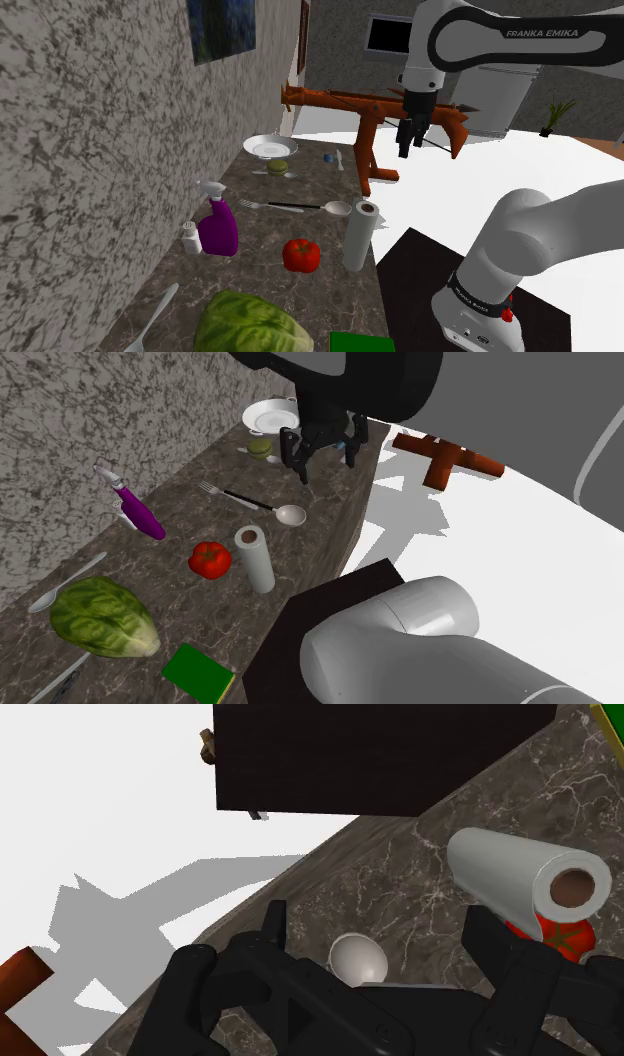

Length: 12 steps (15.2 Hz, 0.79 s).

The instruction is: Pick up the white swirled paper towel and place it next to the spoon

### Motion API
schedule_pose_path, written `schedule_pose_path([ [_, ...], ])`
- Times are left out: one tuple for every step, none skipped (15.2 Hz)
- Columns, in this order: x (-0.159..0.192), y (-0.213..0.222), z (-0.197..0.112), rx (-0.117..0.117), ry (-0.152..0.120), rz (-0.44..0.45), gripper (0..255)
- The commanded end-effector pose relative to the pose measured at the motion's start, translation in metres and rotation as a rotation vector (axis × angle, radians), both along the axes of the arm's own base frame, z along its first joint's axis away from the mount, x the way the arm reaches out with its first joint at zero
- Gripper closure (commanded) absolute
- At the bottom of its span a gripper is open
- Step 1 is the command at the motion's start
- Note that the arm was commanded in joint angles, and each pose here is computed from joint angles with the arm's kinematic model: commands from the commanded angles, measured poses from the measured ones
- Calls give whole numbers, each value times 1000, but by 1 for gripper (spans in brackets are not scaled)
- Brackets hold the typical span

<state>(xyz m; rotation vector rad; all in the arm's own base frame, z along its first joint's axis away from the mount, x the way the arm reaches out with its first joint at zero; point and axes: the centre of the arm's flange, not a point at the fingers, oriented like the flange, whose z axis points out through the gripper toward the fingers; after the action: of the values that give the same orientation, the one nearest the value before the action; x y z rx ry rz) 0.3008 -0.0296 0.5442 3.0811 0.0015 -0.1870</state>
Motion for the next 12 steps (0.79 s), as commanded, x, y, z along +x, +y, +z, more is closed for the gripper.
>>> schedule_pose_path([
  [0,0,0,0,0,0,0],
  [1,11,-6,3,-6,10,0],
  [3,22,-13,7,-12,19,0],
  [4,33,-19,10,-18,29,0],
  [5,44,-26,13,-24,39,0],
  [6,55,-32,17,-30,48,0],
  [7,66,-38,20,-36,58,0],
  [8,77,-44,24,-43,68,0],
  [9,88,-50,27,-49,78,0],
  [10,99,-57,30,-55,87,0],
  [11,110,-63,34,-61,97,0],
  [11,121,-69,37,-67,107,0],
])
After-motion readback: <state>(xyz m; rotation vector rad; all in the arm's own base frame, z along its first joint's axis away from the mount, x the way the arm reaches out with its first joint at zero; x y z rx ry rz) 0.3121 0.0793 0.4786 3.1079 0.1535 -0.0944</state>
